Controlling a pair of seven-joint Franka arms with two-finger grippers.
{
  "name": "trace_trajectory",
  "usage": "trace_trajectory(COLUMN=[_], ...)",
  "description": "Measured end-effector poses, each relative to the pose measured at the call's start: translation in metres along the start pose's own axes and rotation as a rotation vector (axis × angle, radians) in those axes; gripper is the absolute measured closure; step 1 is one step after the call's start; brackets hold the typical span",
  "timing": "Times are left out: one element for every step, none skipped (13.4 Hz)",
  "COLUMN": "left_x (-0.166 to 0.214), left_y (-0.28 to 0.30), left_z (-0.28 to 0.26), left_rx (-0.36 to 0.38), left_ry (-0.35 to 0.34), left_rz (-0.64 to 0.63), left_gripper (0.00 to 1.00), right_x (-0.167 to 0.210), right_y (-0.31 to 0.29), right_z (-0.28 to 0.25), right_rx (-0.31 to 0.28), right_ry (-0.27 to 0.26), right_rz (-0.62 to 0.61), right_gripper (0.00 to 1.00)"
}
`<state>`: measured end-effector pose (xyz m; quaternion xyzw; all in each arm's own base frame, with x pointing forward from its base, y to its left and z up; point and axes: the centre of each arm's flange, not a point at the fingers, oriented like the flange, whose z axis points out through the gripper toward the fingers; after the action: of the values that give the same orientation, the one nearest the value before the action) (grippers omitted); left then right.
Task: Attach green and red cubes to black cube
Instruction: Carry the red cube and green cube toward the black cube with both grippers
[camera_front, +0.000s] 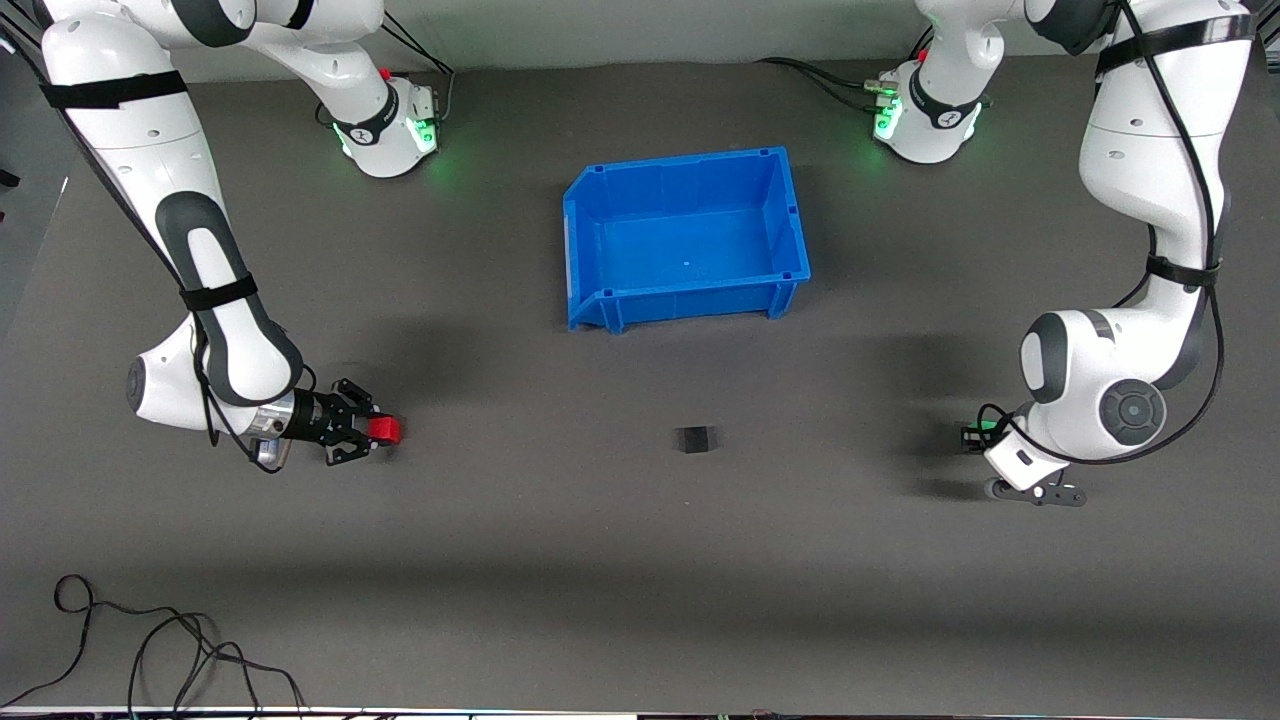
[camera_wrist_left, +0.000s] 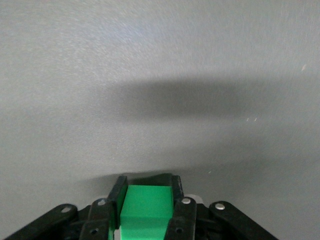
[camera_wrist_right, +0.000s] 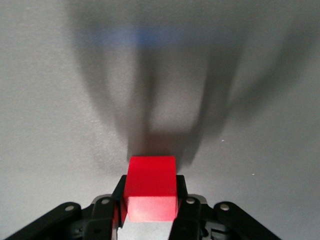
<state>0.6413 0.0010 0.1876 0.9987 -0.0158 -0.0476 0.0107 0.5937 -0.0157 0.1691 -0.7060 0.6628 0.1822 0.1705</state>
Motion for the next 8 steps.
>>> trace_trajectory(left_x=[0.002,0.004,0.006,0.008,0.009,0.009,0.009,0.008], left_y=[0.002,0.007,0.013,0.022,0.033,0.046,0.061,0.078], left_z=[-0.009,-0.022,-0.04,-0.056,-0.069,-0.076,-0.079,-0.078], left_rx=[-0.01,-0.018,-0.024,-0.032,-0.04,-0.048,-0.054,-0.059], left_ry=[-0.007,-0.004,0.009,0.025,0.036,0.044,0.045,0.041], left_rz=[-0.065,-0.135,-0.215,-0.298,-0.383,-0.479,-0.583,-0.686], left_gripper=[0.6,0.6,0.6,0.6,0.6,0.6,0.6,0.6], right_x=[-0.001,-0.002,-0.004,-0.009,-0.017,-0.032,-0.053,-0.077], right_y=[-0.002,-0.003,-0.005,-0.009,-0.013,-0.018,-0.023,-0.028], right_z=[-0.002,-0.004,-0.008,-0.013,-0.02,-0.026,-0.03,-0.03], right_rx=[0.004,0.008,0.016,0.025,0.035,0.042,0.045,0.047], right_ry=[0.0,0.001,0.001,0.0,-0.004,-0.011,-0.016,-0.019], right_rz=[-0.003,-0.006,-0.01,-0.016,-0.022,-0.024,-0.025,-0.024], right_gripper=[0.6,0.6,0.6,0.6,0.6,0.6,0.6,0.6])
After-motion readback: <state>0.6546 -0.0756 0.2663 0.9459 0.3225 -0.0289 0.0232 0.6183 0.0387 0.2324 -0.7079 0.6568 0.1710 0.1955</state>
